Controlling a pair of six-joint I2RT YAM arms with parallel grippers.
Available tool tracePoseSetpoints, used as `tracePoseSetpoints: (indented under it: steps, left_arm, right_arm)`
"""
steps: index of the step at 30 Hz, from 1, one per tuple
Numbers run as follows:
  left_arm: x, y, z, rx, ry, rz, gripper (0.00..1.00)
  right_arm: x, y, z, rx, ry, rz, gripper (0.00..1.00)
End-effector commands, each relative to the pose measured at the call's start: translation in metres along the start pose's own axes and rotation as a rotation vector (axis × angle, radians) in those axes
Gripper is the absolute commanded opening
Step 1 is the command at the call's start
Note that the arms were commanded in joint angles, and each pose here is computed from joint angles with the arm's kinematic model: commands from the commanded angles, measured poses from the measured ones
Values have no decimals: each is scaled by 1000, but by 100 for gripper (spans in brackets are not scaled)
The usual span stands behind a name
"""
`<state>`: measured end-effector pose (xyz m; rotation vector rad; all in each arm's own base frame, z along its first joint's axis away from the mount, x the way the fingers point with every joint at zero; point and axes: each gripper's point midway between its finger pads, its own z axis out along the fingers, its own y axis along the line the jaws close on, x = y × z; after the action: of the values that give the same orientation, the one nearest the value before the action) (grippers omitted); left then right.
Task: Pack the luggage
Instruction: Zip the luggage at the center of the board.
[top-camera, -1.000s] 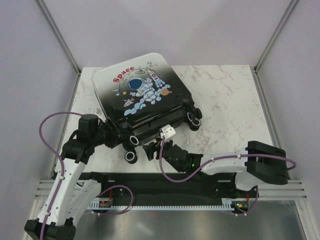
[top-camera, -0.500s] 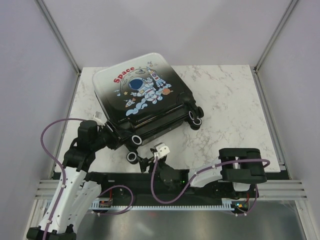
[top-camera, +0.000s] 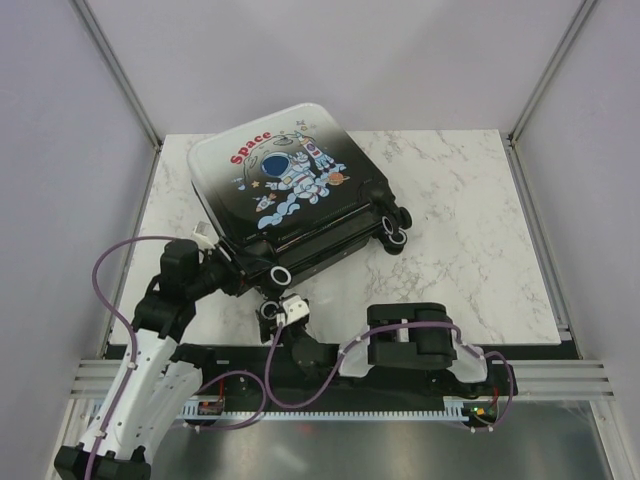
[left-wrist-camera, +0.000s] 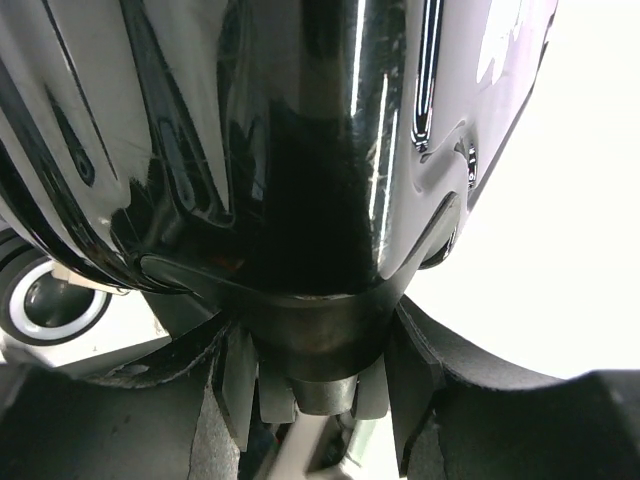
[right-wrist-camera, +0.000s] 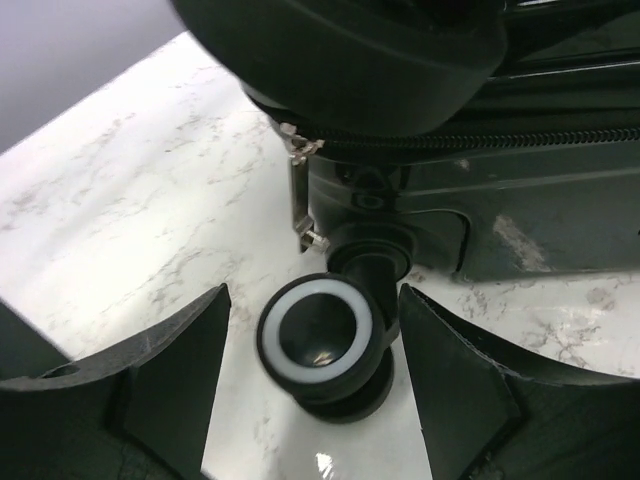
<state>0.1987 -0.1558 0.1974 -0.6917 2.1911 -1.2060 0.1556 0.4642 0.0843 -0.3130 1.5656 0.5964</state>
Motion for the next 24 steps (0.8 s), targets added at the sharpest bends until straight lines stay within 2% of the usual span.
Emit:
tracePoseSetpoints:
  steps: [1, 7, 15, 19, 21, 24]
  left_arm:
    - [-9, -47, -5, 194, -25, 18, 2]
    - [-7, -47, -6, 197, -16, -22, 2]
    - [-9, -47, -7, 197, -32, -52, 2]
    - [-10, -48, -8, 197, -39, -58, 2]
    - [-10, -48, -8, 199, -36, -59, 2]
    - [-9, -50, -9, 204, -34, -59, 2]
  right_arm:
    - [-15, -4, 22, 24, -86, 53, 76]
    - [-11, -19, 48, 78, -116, 52, 75]
    - [-25, -8, 71, 76, -177, 44, 74]
    - [-22, -22, 79, 156, -181, 15, 71]
    - [-16, -30, 81, 196, -180, -18, 67]
    - [-15, -46, 83, 263, -216, -36, 47]
